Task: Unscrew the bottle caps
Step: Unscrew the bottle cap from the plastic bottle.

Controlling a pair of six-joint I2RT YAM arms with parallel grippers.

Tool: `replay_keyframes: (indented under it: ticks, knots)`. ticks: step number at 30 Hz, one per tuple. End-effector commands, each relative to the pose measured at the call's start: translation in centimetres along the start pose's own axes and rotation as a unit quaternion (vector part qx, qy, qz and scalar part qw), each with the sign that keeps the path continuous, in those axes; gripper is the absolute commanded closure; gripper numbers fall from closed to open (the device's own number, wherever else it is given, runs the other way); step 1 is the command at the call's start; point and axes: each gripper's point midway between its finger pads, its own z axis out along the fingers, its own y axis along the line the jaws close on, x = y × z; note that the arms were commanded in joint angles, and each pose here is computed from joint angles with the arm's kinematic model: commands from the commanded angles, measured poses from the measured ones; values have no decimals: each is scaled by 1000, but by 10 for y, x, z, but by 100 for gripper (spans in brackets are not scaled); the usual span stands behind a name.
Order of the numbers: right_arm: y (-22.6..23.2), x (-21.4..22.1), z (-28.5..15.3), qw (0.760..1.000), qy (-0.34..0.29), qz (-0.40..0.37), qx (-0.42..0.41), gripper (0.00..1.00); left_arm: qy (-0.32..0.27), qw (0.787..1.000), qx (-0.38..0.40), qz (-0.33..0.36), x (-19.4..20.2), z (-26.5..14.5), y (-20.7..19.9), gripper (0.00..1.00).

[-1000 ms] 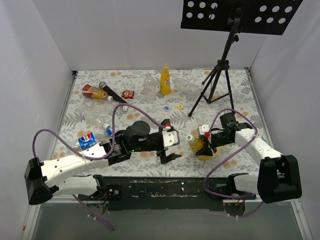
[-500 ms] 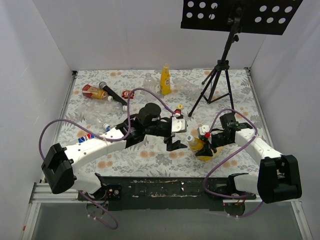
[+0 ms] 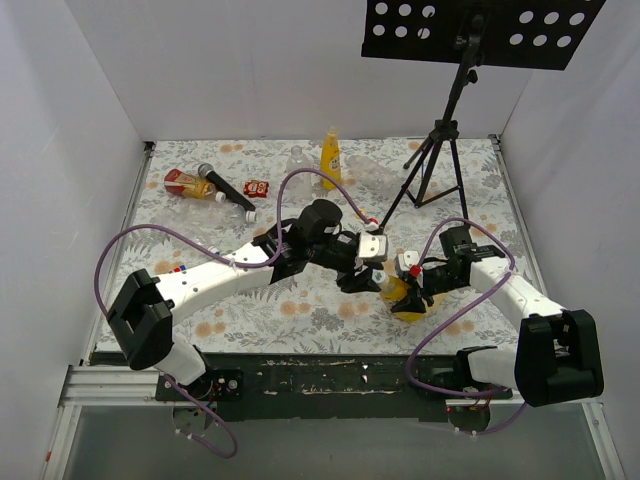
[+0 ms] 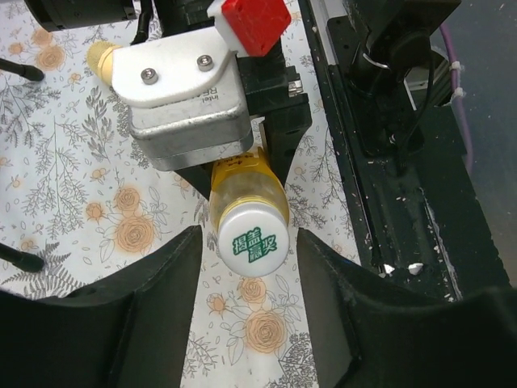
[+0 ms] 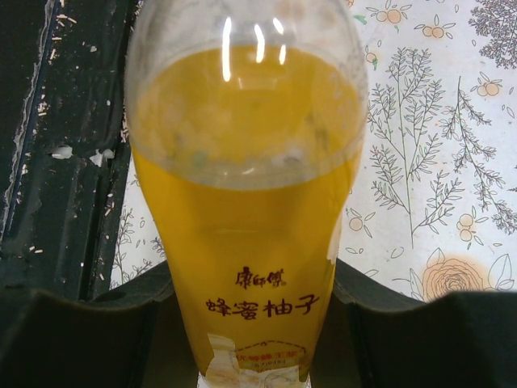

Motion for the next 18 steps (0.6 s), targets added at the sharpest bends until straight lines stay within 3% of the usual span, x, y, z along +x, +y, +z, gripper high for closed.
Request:
replay_keyframes:
  ticks: [1,4,10,15,18]
  knots:
    - [-6,-26,-2,999,-40,-28,1,99,-21,1000,8,20,-25,-7,-3,55]
    - [-6,-25,-2,999,-39,-26,0,99,-27,1000,10,10,-28,-7,-4,71]
    - [-6,-24,-2,999,-38,-24,0,99,-38,999,5,-19,-34,-9,-6,92]
    - [-7,-24,-2,999,-37,-25,1,99,-39,993,-13,-107,-36,-10,-7,95]
    - [-7,-23,-2,999,-37,-23,0,99,-29,975,-62,-213,-30,-6,3,100]
